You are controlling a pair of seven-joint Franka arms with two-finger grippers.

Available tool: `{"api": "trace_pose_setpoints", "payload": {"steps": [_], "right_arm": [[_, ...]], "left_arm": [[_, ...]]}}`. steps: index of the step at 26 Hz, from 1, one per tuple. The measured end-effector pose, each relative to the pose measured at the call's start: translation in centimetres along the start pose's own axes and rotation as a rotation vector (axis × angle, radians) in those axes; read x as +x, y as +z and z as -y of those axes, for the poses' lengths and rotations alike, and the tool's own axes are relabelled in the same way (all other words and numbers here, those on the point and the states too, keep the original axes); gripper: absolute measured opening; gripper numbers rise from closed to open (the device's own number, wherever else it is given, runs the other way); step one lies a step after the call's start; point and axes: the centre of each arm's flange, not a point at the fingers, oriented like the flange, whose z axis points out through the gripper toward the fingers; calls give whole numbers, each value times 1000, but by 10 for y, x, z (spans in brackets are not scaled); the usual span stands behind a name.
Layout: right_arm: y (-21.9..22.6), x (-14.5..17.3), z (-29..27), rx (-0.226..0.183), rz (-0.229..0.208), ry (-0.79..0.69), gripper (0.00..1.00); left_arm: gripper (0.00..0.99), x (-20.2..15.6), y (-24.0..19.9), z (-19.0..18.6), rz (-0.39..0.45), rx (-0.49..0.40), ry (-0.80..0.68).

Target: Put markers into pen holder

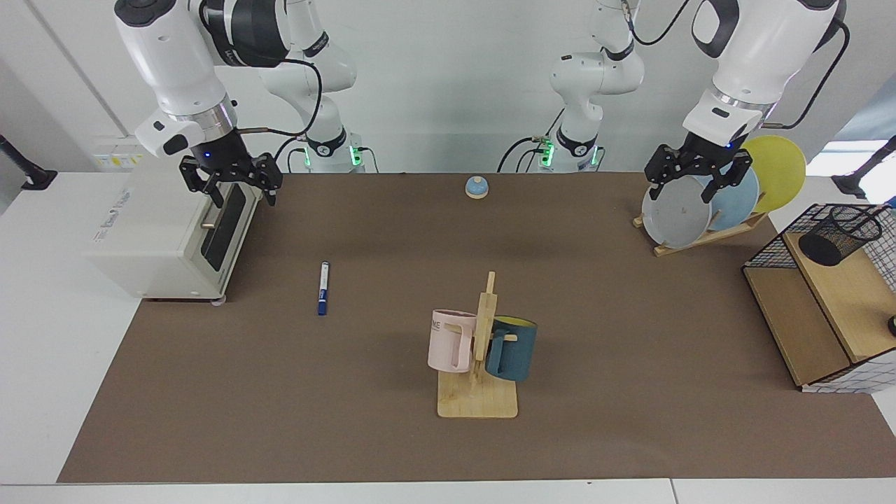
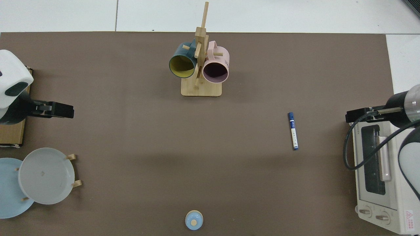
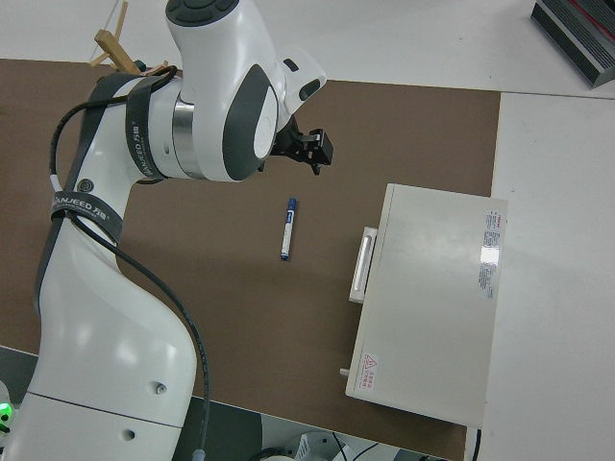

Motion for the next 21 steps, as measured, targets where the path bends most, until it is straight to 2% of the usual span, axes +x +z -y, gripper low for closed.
{"api": "trace_pose_setpoints", "payload": {"steps": [12, 17, 21], "right_arm": [[0, 1, 1, 0, -7, -2, 1000], [6, 6, 2, -1, -44, -3, 1000], [34, 17, 10, -5, -62, -17, 1000]], "left_arm": [[991, 0, 0, 0, 0, 0, 0], [991, 0, 0, 0, 0, 0, 0], [991, 0, 0, 0, 0, 0, 0]]}}
